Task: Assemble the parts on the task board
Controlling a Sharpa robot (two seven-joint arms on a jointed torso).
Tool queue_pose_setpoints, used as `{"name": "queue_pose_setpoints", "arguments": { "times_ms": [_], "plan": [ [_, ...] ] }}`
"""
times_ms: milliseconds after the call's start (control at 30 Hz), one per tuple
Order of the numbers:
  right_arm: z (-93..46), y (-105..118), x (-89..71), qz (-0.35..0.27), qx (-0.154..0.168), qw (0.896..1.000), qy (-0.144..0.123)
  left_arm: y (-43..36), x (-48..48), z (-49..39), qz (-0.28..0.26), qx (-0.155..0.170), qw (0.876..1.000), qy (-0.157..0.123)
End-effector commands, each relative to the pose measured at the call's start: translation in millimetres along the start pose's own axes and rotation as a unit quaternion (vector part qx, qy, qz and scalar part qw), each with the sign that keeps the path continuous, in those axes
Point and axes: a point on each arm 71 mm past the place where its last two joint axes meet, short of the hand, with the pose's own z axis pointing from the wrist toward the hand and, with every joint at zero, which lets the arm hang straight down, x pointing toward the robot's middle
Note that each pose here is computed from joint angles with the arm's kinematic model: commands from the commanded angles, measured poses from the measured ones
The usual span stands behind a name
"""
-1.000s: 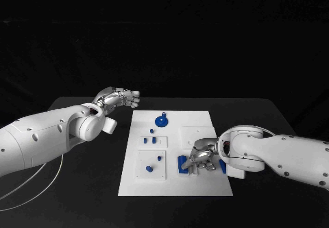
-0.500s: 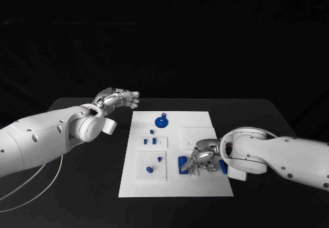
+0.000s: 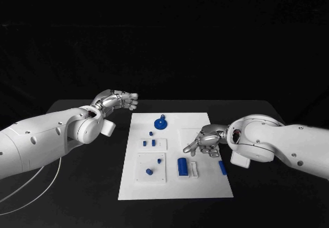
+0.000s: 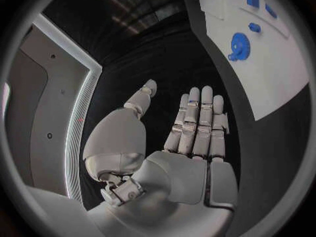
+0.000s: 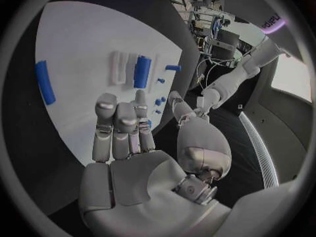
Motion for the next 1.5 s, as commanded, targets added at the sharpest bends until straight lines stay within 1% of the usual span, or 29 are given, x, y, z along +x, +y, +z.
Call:
{"name": "queue_pose_setpoints", "arguments": {
  "times_ms": [33,100,200,267,300,367,600,733,933,1267,1433,1500],
  "plan": [
    [-3.7,-3,-8.5,0.029,-0.01,1.0,0.002,-1.2,2.4,1.0,-0.005,0.004,1.0,0.006],
    [-9.1,-9,-17.6,0.025,0.0,1.0,-0.006,-1.4,3.5,1.5,-0.005,0.004,1.0,0.007],
    [-14.6,-21,-28.1,0.011,0.027,1.0,-0.001,-1.1,3.0,1.0,-0.005,0.003,1.0,0.008],
    [-16.9,-30,-32.6,-0.004,0.044,0.999,-0.004,-1.1,2.7,0.9,-0.005,0.003,1.0,0.007],
    [-20.3,-38,-36.9,-0.022,0.059,0.998,-0.016,-1.2,3.2,1.3,-0.005,0.003,1.0,0.007],
    [-26.8,-48,-40.0,-0.039,0.075,0.996,-0.027,-1.3,4.3,1.4,-0.006,0.003,1.0,0.009],
    [-45.9,-73,-37.2,-0.072,0.117,0.99,-0.027,-0.8,2.2,-0.4,-0.005,0.001,1.0,0.007],
    [-50.0,-86,-29.1,-0.079,0.139,0.987,-0.006,-0.8,1.2,-1.0,-0.005,0.002,1.0,0.006],
    [-46.2,-96,-13.0,-0.083,0.15,0.985,0.015,-1.0,1.8,-1.1,-0.005,0.003,1.0,0.008],
    [-43.2,-106,-4.5,-0.082,0.156,0.984,0.011,-0.7,0.5,-1.8,-0.005,0.003,1.0,0.007],
    [-38.1,-104,2.7,-0.081,0.149,0.985,0.014,-0.7,0.5,-1.9,-0.005,0.002,1.0,0.007],
    [-36.8,-103,3.1,-0.081,0.146,0.986,0.013,-0.6,0.2,-2.1,-0.005,0.002,1.0,0.007]
  ]
}}
